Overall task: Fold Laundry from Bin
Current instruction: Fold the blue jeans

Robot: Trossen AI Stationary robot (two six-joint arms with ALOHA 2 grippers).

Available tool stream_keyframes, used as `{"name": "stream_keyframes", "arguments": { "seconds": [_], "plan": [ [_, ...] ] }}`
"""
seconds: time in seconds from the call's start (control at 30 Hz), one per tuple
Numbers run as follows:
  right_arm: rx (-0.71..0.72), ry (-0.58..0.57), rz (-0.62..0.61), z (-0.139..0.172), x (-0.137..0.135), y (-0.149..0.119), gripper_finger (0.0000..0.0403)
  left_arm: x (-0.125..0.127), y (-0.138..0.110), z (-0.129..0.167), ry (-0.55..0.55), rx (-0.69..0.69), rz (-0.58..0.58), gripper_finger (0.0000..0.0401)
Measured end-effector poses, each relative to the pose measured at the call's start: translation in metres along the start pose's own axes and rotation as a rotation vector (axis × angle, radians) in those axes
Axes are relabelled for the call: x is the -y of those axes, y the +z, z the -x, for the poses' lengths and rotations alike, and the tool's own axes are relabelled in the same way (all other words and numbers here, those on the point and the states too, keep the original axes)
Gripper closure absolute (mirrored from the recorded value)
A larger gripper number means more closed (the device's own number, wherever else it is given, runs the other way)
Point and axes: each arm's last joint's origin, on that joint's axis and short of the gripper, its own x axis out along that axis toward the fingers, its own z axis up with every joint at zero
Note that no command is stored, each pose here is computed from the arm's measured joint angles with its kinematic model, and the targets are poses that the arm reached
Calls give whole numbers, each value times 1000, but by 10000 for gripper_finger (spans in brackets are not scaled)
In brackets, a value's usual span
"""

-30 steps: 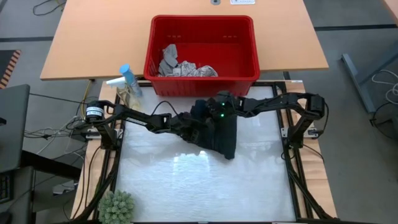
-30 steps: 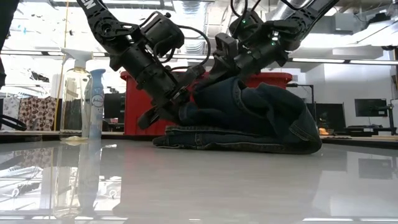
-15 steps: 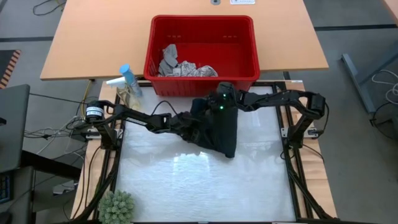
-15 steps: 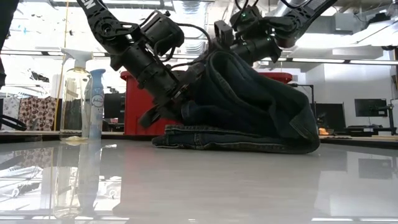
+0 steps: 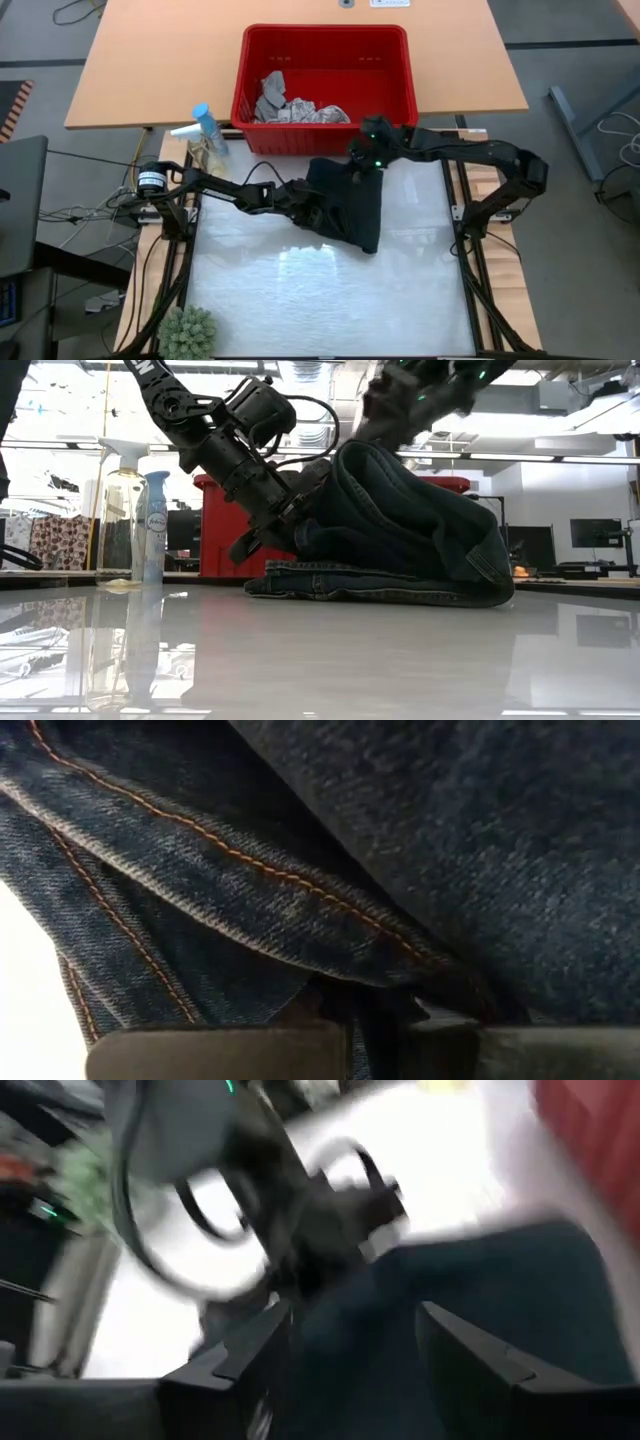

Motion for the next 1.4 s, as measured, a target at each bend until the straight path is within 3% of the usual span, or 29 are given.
{"name": "stream_keyframes", "arguments": {
  "seconds": [0.07,0.17,0.3,0.43,0.63,0.8,0.93,1.03,1.2,1.4],
  "plan": [
    [-101,-94,-34,6,-2,-11,198,0,0,0,2,3,0,401],
    [-247,-210,-44,-4,-8,-28,270,0,0,0,4,2,0,401],
    [-291,-227,22,-20,-21,-35,380,-1,0,0,8,0,-2,401],
    [-351,-285,52,-39,-25,-44,384,-1,0,0,8,0,1,401],
    [-497,-296,59,-80,-9,-68,389,1,4,4,-40,-17,32,401],
    [-583,-301,68,-104,3,-85,389,2,13,15,-139,-114,65,401],
    [-607,-299,70,-112,5,-91,389,9,29,40,-242,-145,93,401],
    [-590,-296,74,-113,5,-90,389,15,45,69,-293,-93,100,401],
    [-562,-301,47,-113,5,-87,389,27,68,118,-307,168,37,401],
    [-503,-304,59,-91,-7,-63,388,33,75,129,-334,296,-34,401]
  ]
}}
